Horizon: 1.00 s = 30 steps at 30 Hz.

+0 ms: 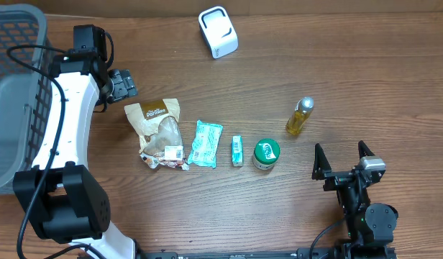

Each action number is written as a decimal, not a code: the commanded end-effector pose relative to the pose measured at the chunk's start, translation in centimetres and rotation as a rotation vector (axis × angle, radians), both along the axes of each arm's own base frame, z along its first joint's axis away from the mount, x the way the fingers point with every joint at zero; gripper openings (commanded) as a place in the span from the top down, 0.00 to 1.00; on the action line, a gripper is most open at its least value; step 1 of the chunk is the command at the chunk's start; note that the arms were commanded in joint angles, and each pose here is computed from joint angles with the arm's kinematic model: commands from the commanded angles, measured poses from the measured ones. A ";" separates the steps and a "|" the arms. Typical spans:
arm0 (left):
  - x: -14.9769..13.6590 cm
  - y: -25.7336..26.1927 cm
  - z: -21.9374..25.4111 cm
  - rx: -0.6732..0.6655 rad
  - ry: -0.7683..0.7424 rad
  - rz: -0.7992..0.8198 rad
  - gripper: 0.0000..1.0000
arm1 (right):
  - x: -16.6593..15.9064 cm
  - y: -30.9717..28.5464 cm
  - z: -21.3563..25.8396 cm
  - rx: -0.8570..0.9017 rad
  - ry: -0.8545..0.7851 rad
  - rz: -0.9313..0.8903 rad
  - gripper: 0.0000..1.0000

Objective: Scan the item barcode

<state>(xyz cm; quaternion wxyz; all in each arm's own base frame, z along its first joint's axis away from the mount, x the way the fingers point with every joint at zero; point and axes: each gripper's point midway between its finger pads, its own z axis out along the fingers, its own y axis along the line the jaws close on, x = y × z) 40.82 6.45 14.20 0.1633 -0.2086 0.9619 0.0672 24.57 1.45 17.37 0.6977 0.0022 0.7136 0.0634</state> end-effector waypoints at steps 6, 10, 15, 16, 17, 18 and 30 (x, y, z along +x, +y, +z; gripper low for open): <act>0.0 0.2 0.9 0.019 -0.019 -0.002 0.00 | 0.0 -0.1 -0.3 -0.008 -0.001 -0.006 0.00; 0.0 0.2 0.9 0.019 -0.019 -0.002 0.00 | 0.0 0.0 0.9 -0.006 -0.047 -0.001 0.00; 0.0 0.2 0.9 0.019 -0.019 -0.001 0.00 | -0.2 0.7 2.6 0.005 -0.112 0.040 0.00; 0.0 0.2 0.9 0.019 -0.019 -0.002 0.00 | -0.2 0.7 2.5 0.005 -0.107 0.040 0.00; 0.0 0.2 0.9 0.019 -0.019 -0.001 0.00 | -0.2 0.7 2.6 0.006 -0.100 0.040 0.00; 0.0 0.2 0.9 0.019 -0.019 -0.002 0.01 | -0.3 0.7 2.8 0.006 -0.092 0.040 0.00; 0.0 0.2 0.9 0.019 -0.019 -0.001 0.00 | -3.8 0.5 13.5 0.011 -0.022 0.028 0.00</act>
